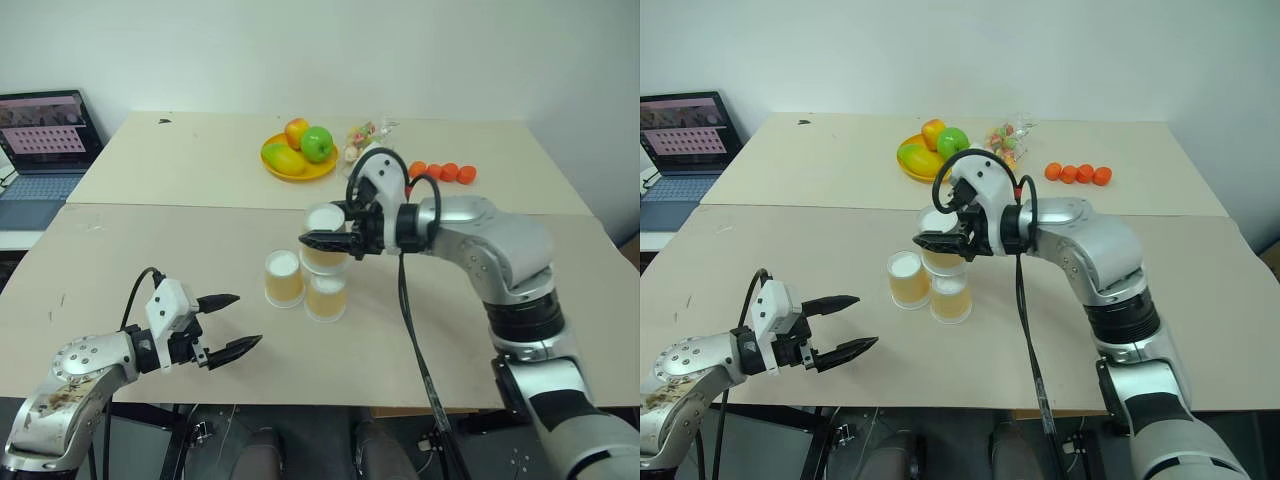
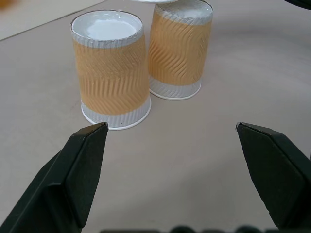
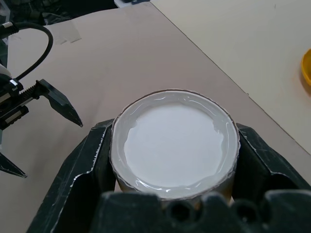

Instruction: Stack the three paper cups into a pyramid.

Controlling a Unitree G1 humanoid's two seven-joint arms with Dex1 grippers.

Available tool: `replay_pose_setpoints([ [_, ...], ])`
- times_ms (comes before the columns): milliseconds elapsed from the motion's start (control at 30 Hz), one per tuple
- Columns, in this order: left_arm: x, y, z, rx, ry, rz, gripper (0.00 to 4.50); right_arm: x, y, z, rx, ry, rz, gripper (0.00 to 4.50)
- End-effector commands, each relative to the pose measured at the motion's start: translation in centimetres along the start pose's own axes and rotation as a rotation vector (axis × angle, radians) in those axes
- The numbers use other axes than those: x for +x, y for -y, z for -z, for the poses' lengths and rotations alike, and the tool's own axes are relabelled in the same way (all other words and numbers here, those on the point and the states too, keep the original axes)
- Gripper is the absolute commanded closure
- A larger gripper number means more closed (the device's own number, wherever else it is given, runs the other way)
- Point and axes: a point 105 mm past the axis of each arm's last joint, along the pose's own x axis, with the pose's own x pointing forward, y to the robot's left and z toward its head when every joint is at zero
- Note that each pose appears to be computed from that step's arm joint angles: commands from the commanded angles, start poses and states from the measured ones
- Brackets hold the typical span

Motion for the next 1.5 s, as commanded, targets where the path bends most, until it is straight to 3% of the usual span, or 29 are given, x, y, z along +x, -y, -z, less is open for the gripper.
replay_pose_setpoints([
  [33, 0.1, 0.3, -0.5, 0.035, 0.018, 0.006, 0.0, -0.6, 0.0, -1.6, -0.06, 0.032, 0.002, 1.7],
  [467, 0.5, 0.3, 0.3, 0.026, 0.011, 0.018, 0.0, 0.1, -2.7, -4.0, -0.013, 0.103, -0.108, 1.7],
  [733, 0.9, 0.2, 0.0, 0.035, 0.02, 0.028, 0.0, 1.1, -4.2, -3.5, 0.001, 0.098, -0.157, 1.7],
  [1500, 0.6, -0.2, -0.8, 0.05, 0.019, 0.016, 0.0, 2.6, -3.8, -1.5, -0.026, 0.098, -0.177, 1.7],
])
